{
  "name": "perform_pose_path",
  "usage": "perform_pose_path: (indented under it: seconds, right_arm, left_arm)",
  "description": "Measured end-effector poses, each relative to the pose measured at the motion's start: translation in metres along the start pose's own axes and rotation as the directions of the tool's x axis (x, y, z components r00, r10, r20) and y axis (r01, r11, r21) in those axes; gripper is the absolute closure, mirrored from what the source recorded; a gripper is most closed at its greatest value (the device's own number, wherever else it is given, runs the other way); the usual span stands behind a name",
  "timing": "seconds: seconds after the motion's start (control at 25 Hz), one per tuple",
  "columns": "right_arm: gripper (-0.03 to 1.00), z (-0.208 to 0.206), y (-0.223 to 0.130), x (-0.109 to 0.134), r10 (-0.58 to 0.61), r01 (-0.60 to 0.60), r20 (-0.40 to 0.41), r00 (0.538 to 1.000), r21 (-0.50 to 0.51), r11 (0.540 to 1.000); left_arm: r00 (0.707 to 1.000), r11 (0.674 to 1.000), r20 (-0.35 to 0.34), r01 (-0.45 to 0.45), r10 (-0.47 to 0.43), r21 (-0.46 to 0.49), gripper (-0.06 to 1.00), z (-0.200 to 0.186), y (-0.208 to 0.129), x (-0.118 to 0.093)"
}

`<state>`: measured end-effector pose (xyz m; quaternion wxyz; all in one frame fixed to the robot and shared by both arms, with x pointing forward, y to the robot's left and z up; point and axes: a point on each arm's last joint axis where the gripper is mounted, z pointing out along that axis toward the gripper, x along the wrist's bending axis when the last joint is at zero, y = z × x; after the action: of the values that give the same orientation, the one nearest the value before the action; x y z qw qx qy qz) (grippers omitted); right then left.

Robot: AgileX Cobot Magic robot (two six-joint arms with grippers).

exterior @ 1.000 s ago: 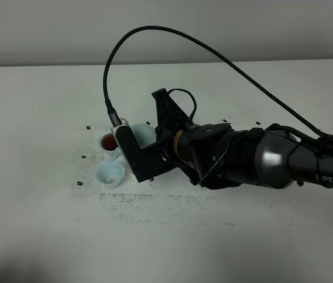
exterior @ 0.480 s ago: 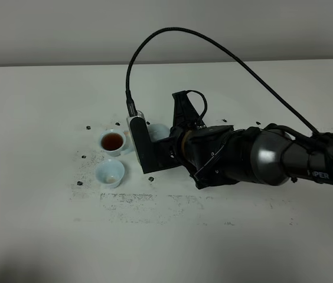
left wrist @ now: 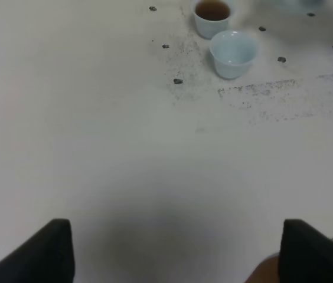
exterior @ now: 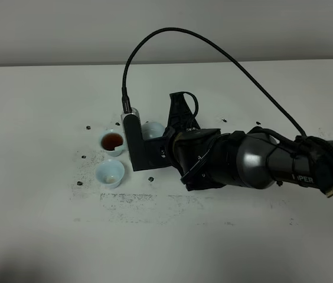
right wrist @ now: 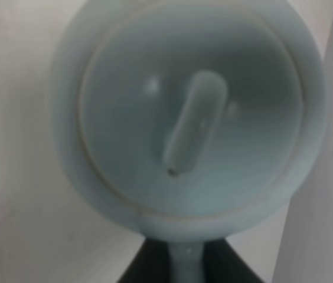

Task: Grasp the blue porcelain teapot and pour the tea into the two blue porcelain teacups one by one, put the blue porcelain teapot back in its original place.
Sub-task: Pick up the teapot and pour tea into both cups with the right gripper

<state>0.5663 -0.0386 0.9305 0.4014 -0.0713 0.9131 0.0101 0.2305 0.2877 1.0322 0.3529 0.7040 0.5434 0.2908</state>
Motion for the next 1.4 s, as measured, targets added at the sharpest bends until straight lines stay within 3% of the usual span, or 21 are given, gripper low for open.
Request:
perform_pose_path:
  seconds: [0.88, 1.4]
  right_arm:
    - [0.93, -0.012, 0.025, 0.016, -0.038, 0.037, 0.010, 0.999, 0.045, 0.998]
    - [0.93, -0.011, 0.019, 0.012, -0.121, 0.105, 0.096, 0.988, 0.158, 0.982]
  left_arm:
    - [1.000, 1.000, 0.000, 0.000, 0.000, 0.000, 0.27, 0.000, 0.000, 0.000]
    - [1.000, 1.000, 0.000, 0.000, 0.000, 0.000, 0.27, 0.000, 0.000, 0.000]
